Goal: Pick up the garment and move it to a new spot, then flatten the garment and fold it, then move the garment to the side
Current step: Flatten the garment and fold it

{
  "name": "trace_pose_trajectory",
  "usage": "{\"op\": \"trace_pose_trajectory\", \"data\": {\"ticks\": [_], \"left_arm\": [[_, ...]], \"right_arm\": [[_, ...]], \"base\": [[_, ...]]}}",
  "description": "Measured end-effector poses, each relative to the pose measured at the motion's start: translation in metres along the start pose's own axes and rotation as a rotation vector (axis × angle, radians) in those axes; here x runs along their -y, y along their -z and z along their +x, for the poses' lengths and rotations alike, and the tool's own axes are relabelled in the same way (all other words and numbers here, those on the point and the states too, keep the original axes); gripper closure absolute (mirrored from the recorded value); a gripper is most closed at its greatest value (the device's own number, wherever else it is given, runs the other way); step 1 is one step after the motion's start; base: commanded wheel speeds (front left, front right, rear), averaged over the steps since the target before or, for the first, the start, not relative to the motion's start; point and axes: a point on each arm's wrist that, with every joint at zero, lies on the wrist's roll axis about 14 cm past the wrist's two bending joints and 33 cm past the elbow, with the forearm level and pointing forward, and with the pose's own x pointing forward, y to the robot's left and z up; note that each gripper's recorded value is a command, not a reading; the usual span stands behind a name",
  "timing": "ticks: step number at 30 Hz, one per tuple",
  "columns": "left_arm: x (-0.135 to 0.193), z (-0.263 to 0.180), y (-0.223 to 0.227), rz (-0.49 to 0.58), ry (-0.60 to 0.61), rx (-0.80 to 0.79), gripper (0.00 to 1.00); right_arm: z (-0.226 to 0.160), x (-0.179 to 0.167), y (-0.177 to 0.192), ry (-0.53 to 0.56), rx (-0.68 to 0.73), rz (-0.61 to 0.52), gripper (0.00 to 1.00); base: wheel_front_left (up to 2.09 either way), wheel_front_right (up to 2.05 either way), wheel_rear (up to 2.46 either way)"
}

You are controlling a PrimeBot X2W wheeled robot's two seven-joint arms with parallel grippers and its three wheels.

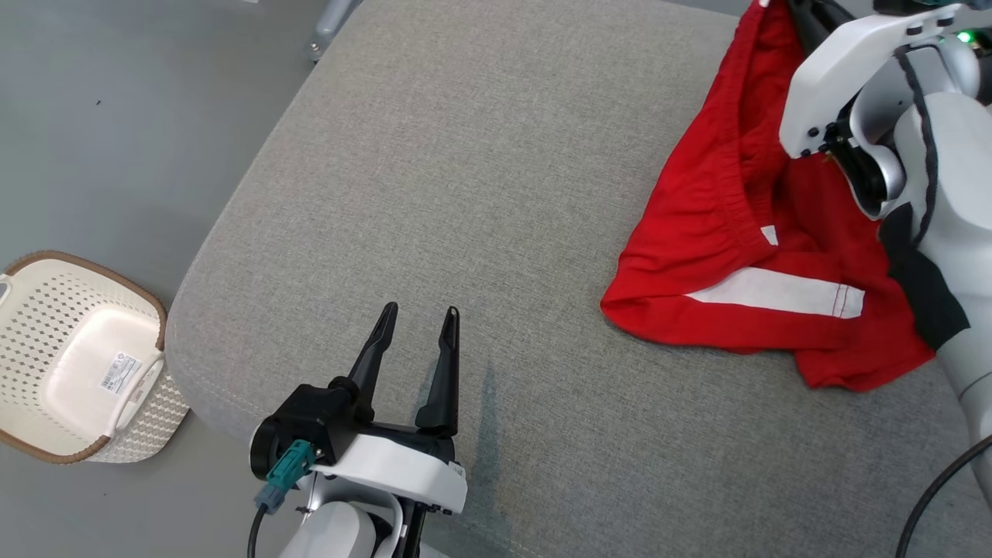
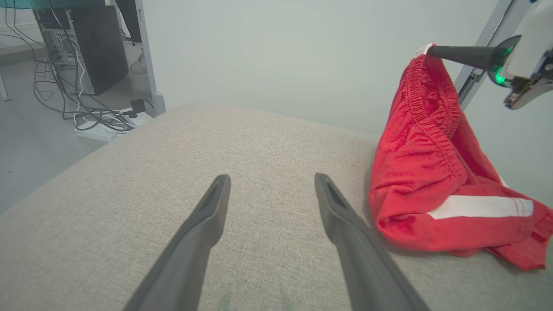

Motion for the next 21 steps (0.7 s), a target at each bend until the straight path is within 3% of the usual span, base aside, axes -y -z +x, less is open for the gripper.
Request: {"op": "trace_pose_trajectory", "data": {"ticks": [12, 21], "left_arm": [[0.01, 0.004, -0.004, -0.001, 0.038, 0.018, 0.0], [0.045, 0.015, -0.012, 0.002, 0.16, 0.057, 0.0]], "right_arm": [[-0.025, -0.023, 0.043, -0.043, -0.144, -0.098, 0.0], [-0.078, 0.01, 0.031, 0.043, -0.024, -0.027, 0.0]], "base": [[0.0, 0.0, 0.0], [0.0, 0.0, 0.0]]}}
